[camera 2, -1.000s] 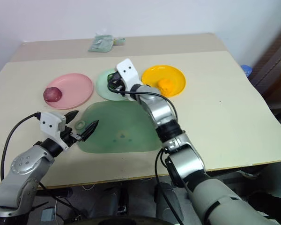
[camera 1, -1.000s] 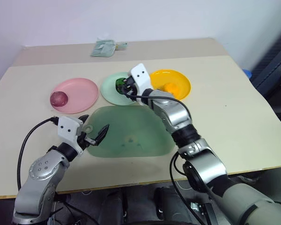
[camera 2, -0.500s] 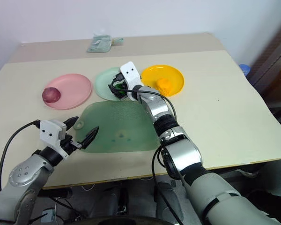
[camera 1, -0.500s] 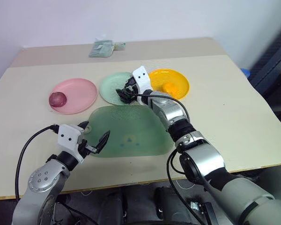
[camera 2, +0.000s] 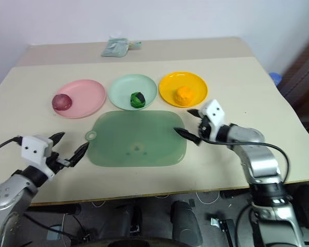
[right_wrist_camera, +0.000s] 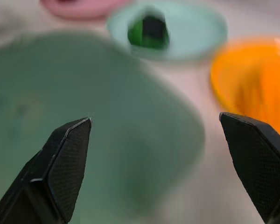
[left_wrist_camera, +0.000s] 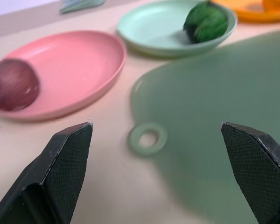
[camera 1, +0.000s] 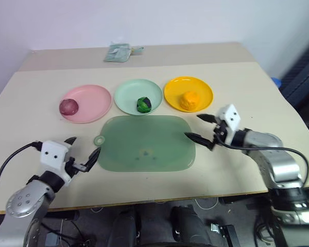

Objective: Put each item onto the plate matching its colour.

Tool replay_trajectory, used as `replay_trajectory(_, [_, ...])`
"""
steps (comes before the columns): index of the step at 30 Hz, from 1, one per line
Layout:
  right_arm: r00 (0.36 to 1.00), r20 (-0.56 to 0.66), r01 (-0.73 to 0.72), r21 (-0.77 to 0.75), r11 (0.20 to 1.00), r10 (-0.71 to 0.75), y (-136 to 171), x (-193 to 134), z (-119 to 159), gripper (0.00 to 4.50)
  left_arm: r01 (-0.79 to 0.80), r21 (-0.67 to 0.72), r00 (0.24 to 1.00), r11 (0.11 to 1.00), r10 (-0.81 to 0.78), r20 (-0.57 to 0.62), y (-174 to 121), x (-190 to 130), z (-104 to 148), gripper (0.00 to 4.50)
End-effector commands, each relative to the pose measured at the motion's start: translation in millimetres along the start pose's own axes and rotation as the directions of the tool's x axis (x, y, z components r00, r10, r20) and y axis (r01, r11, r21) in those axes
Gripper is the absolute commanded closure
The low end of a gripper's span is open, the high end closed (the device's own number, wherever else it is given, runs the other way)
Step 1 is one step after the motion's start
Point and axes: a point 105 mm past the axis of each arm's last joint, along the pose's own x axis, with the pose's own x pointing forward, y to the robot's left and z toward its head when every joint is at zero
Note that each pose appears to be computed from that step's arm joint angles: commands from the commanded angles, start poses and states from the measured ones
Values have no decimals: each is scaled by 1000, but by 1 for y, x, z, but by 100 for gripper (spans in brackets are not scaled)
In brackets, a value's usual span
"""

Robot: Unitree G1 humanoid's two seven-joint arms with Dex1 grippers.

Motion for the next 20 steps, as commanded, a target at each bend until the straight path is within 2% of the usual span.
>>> replay_trajectory(1, [1000, 6, 26, -23, 999, -26, 0, -20, 6, 4, 0, 25, 1000, 1000, -1, 32, 5, -6, 8, 0])
replay_trajectory(8, [994, -33, 99, -19, 995, -100, -16, -37, -3, 4, 2, 26, 1000, 1000, -2, 16, 3, -7, 6, 0])
replay_trajectory(20, [995, -28, 90, -20, 996, -91, -23, -24, -4, 4, -26, -16, 999, 1000, 26, 31, -9, -7, 7, 0])
